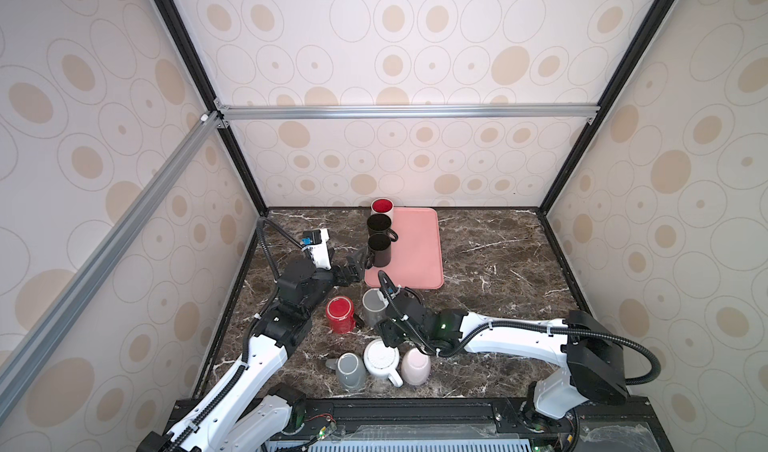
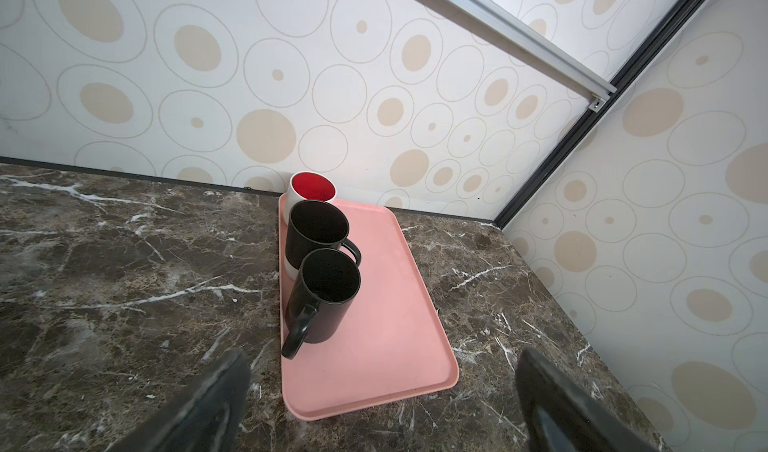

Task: Turn the mug right side up
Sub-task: 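Move the right gripper over the upside-down grey mug while the left arm withdraws, then lower the right gripper and close it on the grey mug's handle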

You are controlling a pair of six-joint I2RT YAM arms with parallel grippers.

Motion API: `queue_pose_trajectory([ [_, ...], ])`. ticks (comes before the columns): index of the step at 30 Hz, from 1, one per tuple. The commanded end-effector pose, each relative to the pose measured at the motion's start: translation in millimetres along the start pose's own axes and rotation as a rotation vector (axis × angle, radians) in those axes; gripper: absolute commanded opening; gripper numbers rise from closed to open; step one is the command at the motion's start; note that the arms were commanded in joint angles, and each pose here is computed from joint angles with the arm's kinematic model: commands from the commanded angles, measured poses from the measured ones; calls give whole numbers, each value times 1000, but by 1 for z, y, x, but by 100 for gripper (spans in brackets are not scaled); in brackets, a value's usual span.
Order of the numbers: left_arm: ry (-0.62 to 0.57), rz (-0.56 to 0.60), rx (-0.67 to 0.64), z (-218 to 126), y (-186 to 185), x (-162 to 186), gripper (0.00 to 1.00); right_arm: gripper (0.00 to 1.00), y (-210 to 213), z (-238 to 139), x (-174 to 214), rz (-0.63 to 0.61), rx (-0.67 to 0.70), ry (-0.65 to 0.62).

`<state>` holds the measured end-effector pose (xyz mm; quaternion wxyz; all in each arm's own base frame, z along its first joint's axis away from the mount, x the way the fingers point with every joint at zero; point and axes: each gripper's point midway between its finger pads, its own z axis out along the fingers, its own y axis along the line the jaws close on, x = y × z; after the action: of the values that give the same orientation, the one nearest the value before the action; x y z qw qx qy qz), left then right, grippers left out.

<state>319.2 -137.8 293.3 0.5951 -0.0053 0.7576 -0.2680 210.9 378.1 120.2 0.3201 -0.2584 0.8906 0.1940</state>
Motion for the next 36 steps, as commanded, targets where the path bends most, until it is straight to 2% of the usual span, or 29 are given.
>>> queue_pose_trajectory([
  [1, -63, -12, 12, -5, -4, -15, 99, 65, -4, 8, 7, 8, 44, 46],
  [8, -38, -24, 12, 2, -2, -6, 99, 61, -2, 20, 12, 7, 51, 89],
  [13, -32, -37, 17, 6, -1, -3, 99, 49, -15, 27, 13, 36, 71, 99],
  [17, -14, -40, 24, 9, -3, 0, 99, 37, -35, 21, 11, 84, 108, 56],
  [23, 1, -36, 18, 11, -1, 3, 99, 44, -31, 23, 6, 89, 16, 33],
  [28, 10, -33, 19, 12, -1, 5, 99, 45, -22, 27, 3, 58, -34, 28],
  [31, 17, -33, 19, 13, -1, 7, 100, 45, -19, 32, 1, 34, -44, 32],
  [36, 31, -34, 24, 15, -2, 9, 99, 36, -19, 40, 6, 20, -37, 63],
])
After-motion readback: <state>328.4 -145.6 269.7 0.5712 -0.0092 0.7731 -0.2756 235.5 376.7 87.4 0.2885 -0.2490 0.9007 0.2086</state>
